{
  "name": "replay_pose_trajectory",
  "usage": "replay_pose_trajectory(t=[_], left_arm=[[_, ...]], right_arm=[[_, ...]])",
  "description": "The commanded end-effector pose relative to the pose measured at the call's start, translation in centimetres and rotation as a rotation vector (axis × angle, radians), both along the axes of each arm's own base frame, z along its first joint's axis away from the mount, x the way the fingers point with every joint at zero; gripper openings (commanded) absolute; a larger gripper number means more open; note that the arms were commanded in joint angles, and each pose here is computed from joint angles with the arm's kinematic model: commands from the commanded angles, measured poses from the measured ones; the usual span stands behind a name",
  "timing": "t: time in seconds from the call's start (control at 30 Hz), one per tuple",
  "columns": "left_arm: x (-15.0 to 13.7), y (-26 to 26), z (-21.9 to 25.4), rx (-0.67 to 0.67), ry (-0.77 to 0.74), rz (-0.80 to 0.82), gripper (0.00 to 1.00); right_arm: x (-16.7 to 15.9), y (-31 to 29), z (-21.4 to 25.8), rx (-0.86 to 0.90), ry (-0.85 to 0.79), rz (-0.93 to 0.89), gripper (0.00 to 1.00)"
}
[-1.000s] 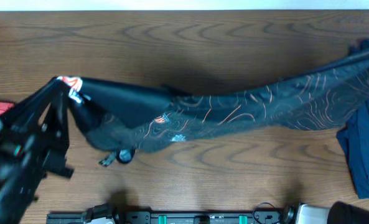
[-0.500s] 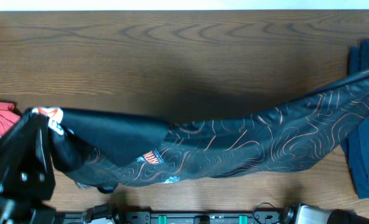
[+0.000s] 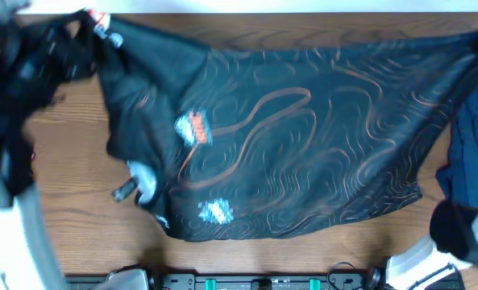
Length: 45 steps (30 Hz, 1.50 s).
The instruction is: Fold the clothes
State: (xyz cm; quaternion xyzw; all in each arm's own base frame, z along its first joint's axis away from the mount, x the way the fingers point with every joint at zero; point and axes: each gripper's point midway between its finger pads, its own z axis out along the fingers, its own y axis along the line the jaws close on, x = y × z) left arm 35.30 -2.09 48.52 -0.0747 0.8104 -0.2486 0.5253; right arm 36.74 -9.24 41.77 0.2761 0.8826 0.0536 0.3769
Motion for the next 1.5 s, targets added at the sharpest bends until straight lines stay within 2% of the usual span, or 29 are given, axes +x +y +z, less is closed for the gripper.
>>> replay_pose_trajectory(t=[0.0, 0.13, 0.33, 0.47, 0.73, 0.87, 1.0, 1.2, 1.47], left_arm=[[5.0, 0.4, -5.0, -0.01, 0.131, -0.022, 0.06], [10.8, 0.8, -11.8, -0.037, 0.275, -0.041, 0.06], [16.9, 1.6, -18.8, -0.048, 0.342, -0.042, 0.06], [19.4, 2.0, -22.5, -0.054, 0.373, -0.043, 0.06], [22.5, 2.1, -28.7, -0.058, 0.419, -0.051, 0.06], [22.8, 2.0, -31.5, -0.067, 0.471, -0.054, 0.06], [22.5, 1.9, -33.0, -0.069, 0.515, -0.057, 0.06], [21.3, 1.7, -33.8, -0.053, 0.562, -0.082, 0.06], [18.0, 1.0, -35.6, -0.005, 0.688, -0.16, 0.06]], right_arm=[[2.0, -0.9, -2.6, 0.026, 0.064, -0.015, 0.01], [5.3, -1.4, -6.6, 0.059, 0.143, 0.022, 0.01], [10.0, -1.7, -12.5, 0.108, 0.219, 0.084, 0.01], [12.9, -1.3, -17.1, 0.16, 0.268, 0.127, 0.01], [17.4, 0.5, -26.9, 0.215, 0.363, 0.215, 0.01], [17.7, 0.7, -31.3, 0.24, 0.435, 0.224, 0.01], [17.5, 0.4, -33.1, 0.24, 0.464, 0.242, 0.01], [18.9, -1.2, -32.4, 0.234, 0.385, 0.251, 0.01], [20.4, -2.7, -31.1, 0.279, 0.268, 0.267, 0.01]])
